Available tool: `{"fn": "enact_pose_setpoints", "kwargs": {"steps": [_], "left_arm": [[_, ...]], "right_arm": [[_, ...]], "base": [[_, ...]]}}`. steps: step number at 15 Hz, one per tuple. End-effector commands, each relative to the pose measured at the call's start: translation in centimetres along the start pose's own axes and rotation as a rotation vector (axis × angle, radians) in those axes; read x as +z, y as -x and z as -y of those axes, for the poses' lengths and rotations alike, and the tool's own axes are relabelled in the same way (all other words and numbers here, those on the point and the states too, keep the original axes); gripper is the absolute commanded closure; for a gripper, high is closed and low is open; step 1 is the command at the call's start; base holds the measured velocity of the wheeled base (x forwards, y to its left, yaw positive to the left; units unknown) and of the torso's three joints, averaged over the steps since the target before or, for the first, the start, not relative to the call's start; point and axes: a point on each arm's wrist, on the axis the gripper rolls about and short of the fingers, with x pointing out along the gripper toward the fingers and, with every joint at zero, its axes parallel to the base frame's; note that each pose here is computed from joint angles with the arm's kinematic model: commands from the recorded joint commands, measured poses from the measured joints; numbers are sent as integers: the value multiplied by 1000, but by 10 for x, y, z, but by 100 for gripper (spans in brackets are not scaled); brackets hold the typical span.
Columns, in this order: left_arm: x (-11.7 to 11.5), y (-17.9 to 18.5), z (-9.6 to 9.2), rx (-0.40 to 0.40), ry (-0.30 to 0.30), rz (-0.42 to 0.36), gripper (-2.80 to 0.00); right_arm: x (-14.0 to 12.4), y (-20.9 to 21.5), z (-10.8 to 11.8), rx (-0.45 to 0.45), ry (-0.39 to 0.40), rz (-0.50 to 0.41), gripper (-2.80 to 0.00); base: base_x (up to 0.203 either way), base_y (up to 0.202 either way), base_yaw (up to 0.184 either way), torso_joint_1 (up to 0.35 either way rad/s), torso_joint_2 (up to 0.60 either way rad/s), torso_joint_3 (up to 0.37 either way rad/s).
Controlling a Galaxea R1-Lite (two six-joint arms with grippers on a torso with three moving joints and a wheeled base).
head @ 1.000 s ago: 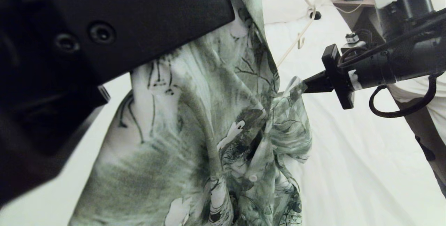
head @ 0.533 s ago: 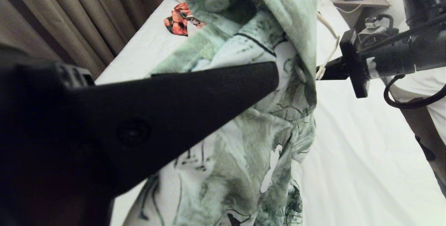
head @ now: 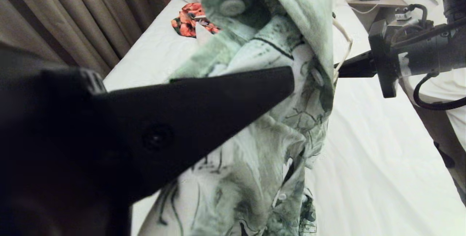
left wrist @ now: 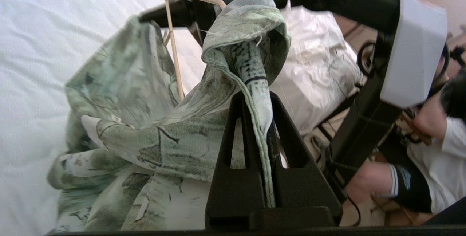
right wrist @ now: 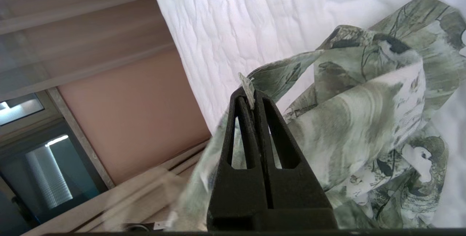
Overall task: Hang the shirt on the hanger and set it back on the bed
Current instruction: Hook the other side of the shirt onto the hanger
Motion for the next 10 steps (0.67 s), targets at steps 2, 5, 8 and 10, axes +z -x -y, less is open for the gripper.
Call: {"fn": "enact_pose_setpoints", "kwargs": {"steps": [2,5,8,10], "left_arm": [[14,12,-4,1,15,49,0],[12,11,-4,14,-6,44,0],[3,4,-2,17,-20,17,0],[-1,0,-1,20,-26,3,0]], "right_arm": [[-1,1,0,1,-5,-2,0],[0,3,-1,6,-3,4,0],[4,8,-1,11,1,26,0],[4,11,-2,15,11,31,0]], "base": [[0,0,0,0,0,0],[0,0,0,0,0,0],[0,0,0,0,0,0],[0,0,0,0,0,0]]}}
